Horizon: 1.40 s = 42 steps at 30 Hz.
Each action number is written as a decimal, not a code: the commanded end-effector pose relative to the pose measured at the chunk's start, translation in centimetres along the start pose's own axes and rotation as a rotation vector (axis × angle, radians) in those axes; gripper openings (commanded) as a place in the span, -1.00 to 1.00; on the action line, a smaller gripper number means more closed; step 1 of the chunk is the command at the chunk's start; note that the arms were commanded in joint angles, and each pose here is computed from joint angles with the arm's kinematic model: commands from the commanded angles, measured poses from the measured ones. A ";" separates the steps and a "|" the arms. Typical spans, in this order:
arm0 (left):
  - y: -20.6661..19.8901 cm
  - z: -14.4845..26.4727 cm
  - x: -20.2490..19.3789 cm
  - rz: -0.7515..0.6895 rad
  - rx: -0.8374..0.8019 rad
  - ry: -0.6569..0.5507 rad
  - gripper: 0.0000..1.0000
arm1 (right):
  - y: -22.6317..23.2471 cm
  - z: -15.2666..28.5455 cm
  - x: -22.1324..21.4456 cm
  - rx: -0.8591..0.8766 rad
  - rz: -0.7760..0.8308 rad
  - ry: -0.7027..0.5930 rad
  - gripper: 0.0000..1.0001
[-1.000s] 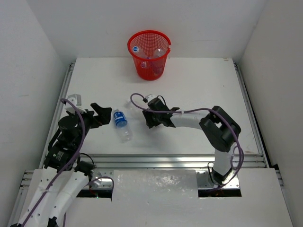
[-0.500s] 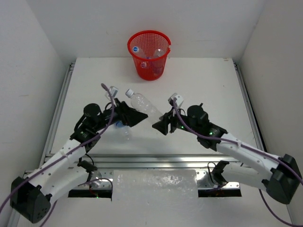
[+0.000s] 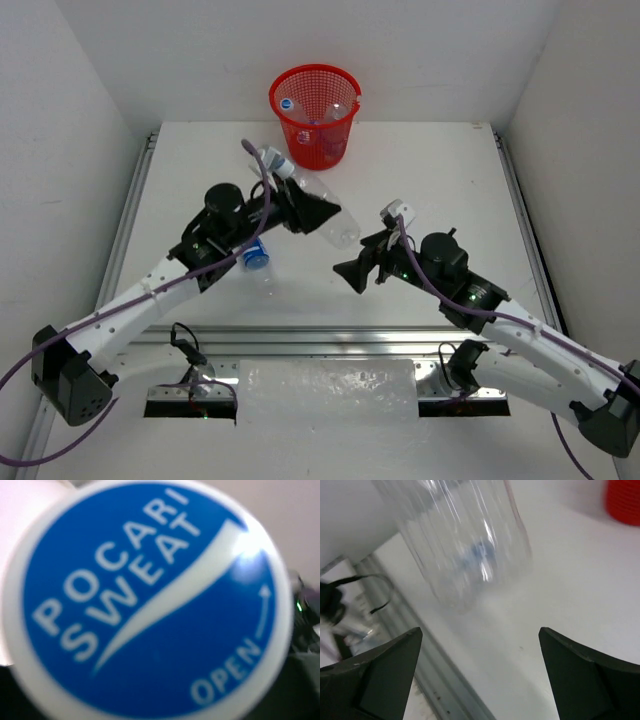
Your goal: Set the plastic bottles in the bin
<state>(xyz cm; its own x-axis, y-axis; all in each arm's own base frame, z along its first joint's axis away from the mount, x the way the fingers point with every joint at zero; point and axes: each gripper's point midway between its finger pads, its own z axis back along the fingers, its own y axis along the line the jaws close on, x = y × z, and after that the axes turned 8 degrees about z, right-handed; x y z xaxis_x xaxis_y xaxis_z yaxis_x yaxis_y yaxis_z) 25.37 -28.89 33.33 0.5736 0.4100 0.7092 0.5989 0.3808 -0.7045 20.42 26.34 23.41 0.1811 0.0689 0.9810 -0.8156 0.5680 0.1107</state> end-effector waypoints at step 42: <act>5.6 9.6 24.2 -0.126 0.765 -0.706 0.99 | -1.4 -3.6 -10.0 -0.132 -0.204 0.356 0.98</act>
<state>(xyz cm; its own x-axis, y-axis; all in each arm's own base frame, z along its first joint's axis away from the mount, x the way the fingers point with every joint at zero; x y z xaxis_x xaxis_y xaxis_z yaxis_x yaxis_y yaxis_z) 43.60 -11.10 50.23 -0.1337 0.5034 0.8536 0.0306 0.8631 -0.5042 19.67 22.18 8.22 0.6028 0.2679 0.7515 -0.5854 0.7885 0.1886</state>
